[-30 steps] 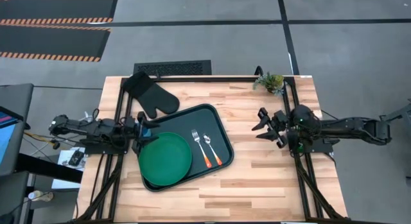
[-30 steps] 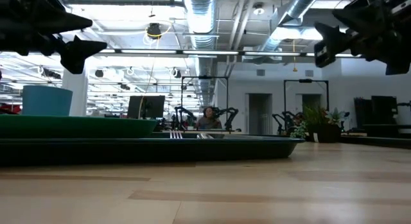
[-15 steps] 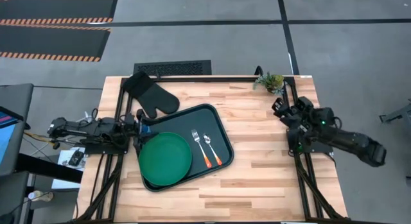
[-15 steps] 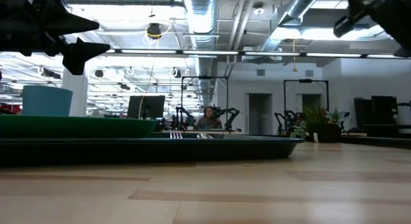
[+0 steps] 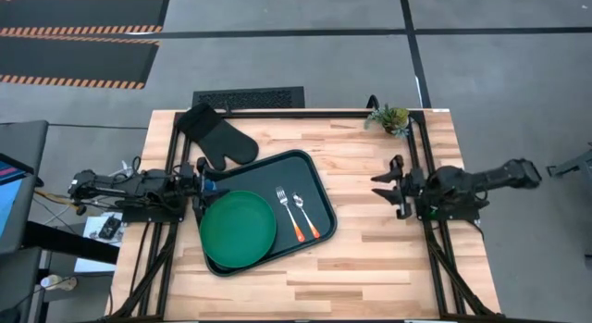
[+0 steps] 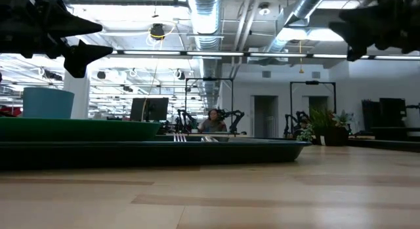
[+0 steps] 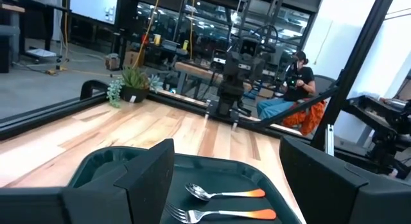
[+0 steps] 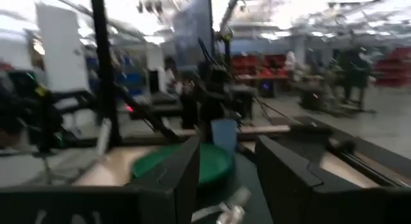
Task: Pick and place plate/cup/fork/spoon on tray
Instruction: Return to Home Position
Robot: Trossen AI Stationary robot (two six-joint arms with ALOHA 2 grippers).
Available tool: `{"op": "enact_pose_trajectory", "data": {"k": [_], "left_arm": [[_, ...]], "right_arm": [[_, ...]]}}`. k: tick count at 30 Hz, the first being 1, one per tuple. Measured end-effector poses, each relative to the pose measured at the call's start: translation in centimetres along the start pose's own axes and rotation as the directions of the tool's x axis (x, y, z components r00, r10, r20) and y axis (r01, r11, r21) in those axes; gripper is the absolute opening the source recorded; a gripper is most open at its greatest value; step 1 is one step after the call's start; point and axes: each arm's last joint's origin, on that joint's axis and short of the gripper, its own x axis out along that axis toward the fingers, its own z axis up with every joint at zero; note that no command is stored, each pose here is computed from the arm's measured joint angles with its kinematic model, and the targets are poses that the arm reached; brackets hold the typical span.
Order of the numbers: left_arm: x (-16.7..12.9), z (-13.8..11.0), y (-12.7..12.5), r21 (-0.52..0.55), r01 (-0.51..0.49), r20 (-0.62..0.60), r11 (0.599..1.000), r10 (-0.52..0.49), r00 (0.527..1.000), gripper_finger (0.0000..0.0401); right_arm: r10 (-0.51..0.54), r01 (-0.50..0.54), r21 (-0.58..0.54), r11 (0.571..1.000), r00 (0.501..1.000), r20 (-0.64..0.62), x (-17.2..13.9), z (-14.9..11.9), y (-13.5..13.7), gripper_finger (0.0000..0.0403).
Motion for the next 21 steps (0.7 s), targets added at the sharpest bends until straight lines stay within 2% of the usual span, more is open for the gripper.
{"op": "enact_pose_trajectory", "data": {"k": [3, 7, 10, 11, 13, 17, 21], "left_arm": [[0.0, 0.0, 0.1, 0.008, -0.020, 0.005, 1.000, 0.020, 1.000, 0.0270], [0.0, 0.0, 0.1, 0.012, -0.035, 0.009, 0.999, 0.035, 0.999, 0.0270], [0.0, 0.0, 0.1, 0.019, -0.037, 0.010, 0.999, 0.037, 0.999, 0.0270], [0.0, 0.0, 0.1, 0.022, -0.039, 0.010, 0.999, 0.038, 0.999, 0.0270], [0.0, 0.0, 0.1, 0.036, -0.039, 0.010, 0.999, 0.038, 0.999, 0.0270], [0.0, 0.0, 0.1, 0.049, -0.052, 0.011, 0.997, 0.051, 0.999, 0.0270], [0.0, 0.0, 0.2, 0.056, -0.056, 0.015, 0.997, 0.055, 0.998, 0.0270]], "right_arm": [[-0.013, 0.013, -0.014, 1.000, 0.999, -0.038, -0.4, -0.3, 0.1, 0.0175], [0.189, -0.191, 0.054, 0.980, 0.981, 0.031, -1.1, 0.3, 0.3, 0.0175], [0.375, -0.368, 0.138, 0.919, 0.927, -0.027, -1.2, -0.2, 0.5, 0.0175], [0.399, -0.387, 0.162, 0.908, 0.915, -0.051, -1.2, -0.4, 0.5, 0.0175], [0.377, -0.348, 0.208, 0.914, 0.919, -0.119, -1.2, -1.1, 0.1, 0.0175], [0.302, -0.278, 0.167, 0.946, 0.942, -0.144, -1.2, -1.3, -0.6, 0.0175], [0.367, -0.345, 0.155, 0.926, 0.918, -0.149, -1.2, -1.3, -0.9, 0.0175]]}}
